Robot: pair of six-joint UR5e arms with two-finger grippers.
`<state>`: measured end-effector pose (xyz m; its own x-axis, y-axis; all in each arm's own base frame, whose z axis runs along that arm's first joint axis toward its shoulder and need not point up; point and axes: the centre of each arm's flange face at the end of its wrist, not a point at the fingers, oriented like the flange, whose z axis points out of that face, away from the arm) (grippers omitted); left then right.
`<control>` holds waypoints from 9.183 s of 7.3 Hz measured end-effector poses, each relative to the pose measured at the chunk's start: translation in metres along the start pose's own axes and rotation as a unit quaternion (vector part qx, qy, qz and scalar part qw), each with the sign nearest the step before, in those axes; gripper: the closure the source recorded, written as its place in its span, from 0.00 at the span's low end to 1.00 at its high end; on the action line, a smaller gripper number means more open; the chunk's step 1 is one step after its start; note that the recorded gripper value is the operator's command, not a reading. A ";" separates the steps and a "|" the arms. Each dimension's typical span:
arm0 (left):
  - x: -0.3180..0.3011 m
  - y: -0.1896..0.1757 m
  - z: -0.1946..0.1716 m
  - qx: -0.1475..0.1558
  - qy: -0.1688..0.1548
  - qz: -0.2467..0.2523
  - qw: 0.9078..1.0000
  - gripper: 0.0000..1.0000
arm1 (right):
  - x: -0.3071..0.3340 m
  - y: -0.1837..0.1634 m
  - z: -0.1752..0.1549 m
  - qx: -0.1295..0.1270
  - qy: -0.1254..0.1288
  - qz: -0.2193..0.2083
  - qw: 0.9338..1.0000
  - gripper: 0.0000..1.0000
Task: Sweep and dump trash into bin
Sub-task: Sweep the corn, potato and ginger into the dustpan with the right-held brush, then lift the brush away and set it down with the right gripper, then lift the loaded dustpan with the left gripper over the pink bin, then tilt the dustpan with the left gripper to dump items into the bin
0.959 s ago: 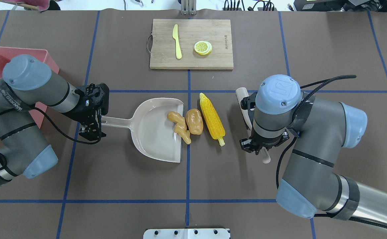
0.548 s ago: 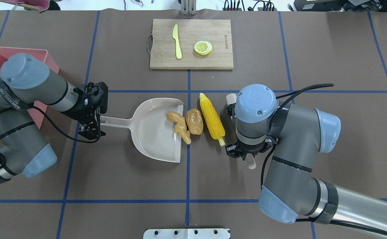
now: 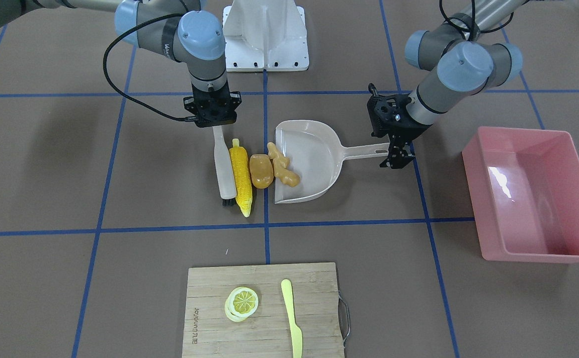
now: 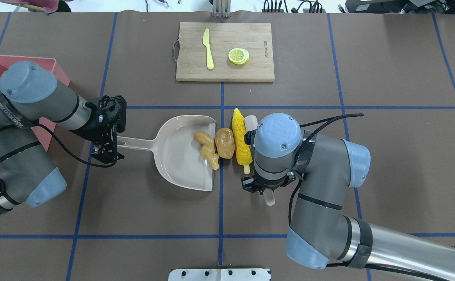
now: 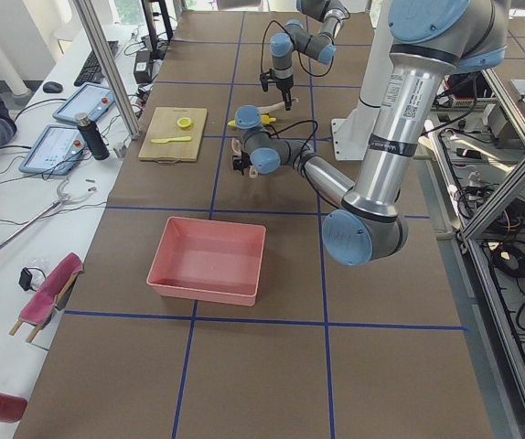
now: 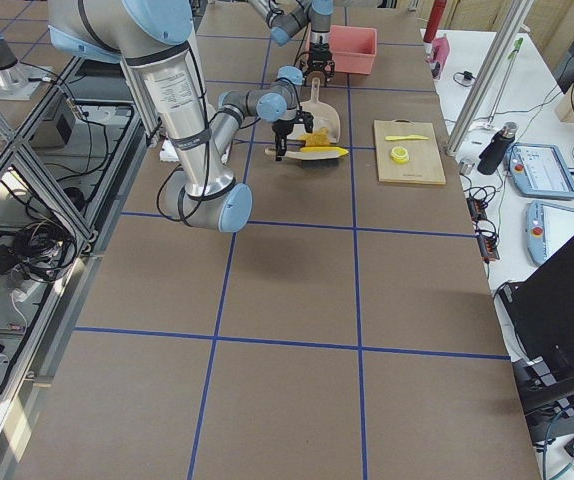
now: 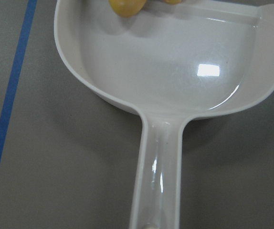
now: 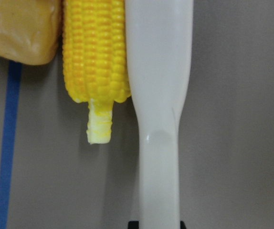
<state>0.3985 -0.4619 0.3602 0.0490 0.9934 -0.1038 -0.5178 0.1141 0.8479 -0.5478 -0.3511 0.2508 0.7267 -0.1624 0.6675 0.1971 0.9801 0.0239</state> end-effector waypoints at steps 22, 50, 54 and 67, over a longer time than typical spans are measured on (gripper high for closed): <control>-0.004 0.004 -0.014 0.038 -0.006 0.012 0.999 1.00 | 0.147 0.023 -0.119 0.067 -0.025 0.067 0.995 1.00; -0.011 0.028 0.003 0.086 -0.005 -0.017 0.996 1.00 | 0.309 0.117 0.004 -0.028 -0.059 0.090 0.994 0.00; -0.010 0.025 -0.011 0.114 -0.017 0.002 0.993 1.00 | 0.336 0.090 -0.058 0.034 -0.091 0.117 0.988 0.00; 0.007 0.369 -0.269 0.085 -0.138 -0.238 0.958 1.00 | 0.611 -0.007 -0.132 0.115 0.029 0.034 0.992 0.00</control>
<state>-0.0222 -0.4162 0.5323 0.4812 0.7914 -0.3770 -0.2348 0.5308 0.8143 -0.0185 -0.4722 0.5604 0.7715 -0.0940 0.6292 -0.0041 0.9883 0.1527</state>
